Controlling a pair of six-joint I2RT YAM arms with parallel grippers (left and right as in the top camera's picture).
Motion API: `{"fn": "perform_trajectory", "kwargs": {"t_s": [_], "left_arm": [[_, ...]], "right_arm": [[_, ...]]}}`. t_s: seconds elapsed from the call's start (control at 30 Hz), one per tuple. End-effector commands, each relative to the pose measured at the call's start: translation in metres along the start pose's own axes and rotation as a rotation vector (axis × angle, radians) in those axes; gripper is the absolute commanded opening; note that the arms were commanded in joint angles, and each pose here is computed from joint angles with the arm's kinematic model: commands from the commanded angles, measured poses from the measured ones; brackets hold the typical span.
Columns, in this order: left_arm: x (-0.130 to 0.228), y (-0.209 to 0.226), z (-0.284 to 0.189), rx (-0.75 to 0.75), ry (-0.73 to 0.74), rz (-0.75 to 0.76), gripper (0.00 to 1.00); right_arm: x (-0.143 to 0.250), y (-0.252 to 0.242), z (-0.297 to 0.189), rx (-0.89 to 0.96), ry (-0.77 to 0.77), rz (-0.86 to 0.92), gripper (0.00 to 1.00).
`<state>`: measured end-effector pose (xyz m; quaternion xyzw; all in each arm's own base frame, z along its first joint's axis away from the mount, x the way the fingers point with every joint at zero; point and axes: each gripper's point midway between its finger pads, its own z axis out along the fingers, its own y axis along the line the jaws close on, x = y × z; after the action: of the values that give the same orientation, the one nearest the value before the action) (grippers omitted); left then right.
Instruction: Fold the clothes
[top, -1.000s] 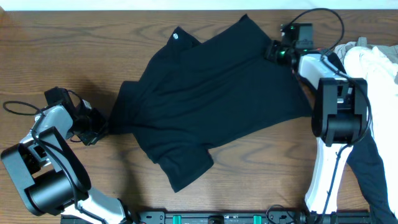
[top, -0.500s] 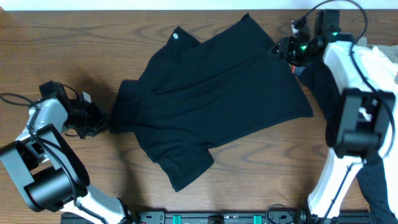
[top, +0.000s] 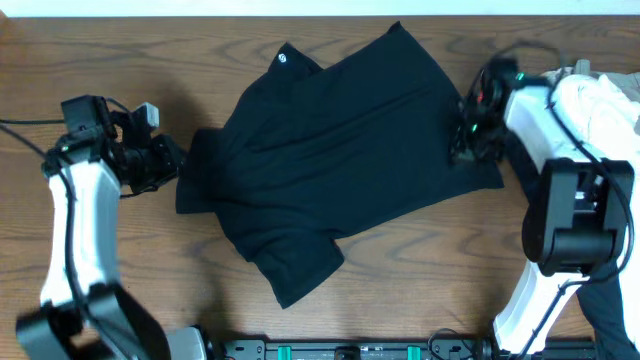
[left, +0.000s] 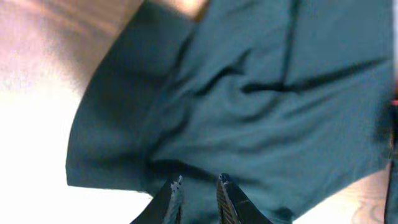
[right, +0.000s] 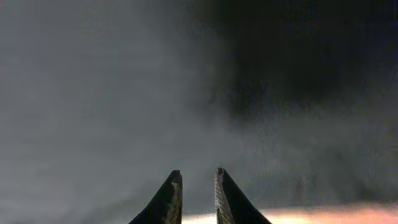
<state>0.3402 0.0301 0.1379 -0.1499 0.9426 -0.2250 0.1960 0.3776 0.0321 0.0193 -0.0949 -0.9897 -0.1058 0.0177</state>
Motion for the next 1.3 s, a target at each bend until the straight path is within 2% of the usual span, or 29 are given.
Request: {"fn": "perform_trajectory", "kwargs": {"t_s": [0.0,0.17,0.3,0.43,0.53,0.63,0.73,0.83,0.93,1.07,1.27], "left_arm": [[-0.006,-0.021,-0.028,0.018,-0.081,0.072,0.22],[-0.004,-0.035,-0.053,0.02,-0.147,0.109,0.22],[-0.004,-0.039,-0.062,0.013,-0.176,0.124,0.22],[-0.004,-0.039,-0.063,0.013,-0.177,0.125,0.22],[-0.004,-0.039,-0.063,0.013,-0.18,0.127,0.23],[-0.007,-0.035,-0.064,-0.009,-0.191,0.13,0.27],[-0.014,-0.034,-0.064,-0.017,-0.214,0.141,0.31],[-0.022,-0.037,-0.062,-0.012,-0.238,0.162,0.34],[-0.031,-0.045,-0.053,0.004,-0.251,0.201,0.36],[-0.039,-0.06,-0.019,0.039,-0.215,0.261,0.36],[-0.06,-0.087,0.056,0.098,-0.168,0.36,0.38]], "right_arm": [[0.008,-0.008,0.023,0.021,0.008,0.003,0.15],[0.017,-0.02,0.042,0.052,0.006,0.022,0.12],[0.055,-0.068,0.05,0.281,0.087,0.19,0.04],[0.1,-0.112,0.045,0.512,0.179,0.312,0.01],[0.125,-0.13,0.037,0.619,0.239,0.333,0.01],[0.133,-0.133,0.032,0.645,0.27,0.339,0.01],[0.13,-0.121,0.027,0.579,0.262,0.344,0.01],[0.11,-0.091,0.018,0.391,0.199,0.258,0.03],[0.08,-0.052,-0.012,0.185,0.059,0.158,0.14],[0.044,-0.01,-0.073,-0.001,-0.177,0.098,0.44],[0.021,0.032,-0.127,-0.171,-0.389,0.003,0.51]]}}
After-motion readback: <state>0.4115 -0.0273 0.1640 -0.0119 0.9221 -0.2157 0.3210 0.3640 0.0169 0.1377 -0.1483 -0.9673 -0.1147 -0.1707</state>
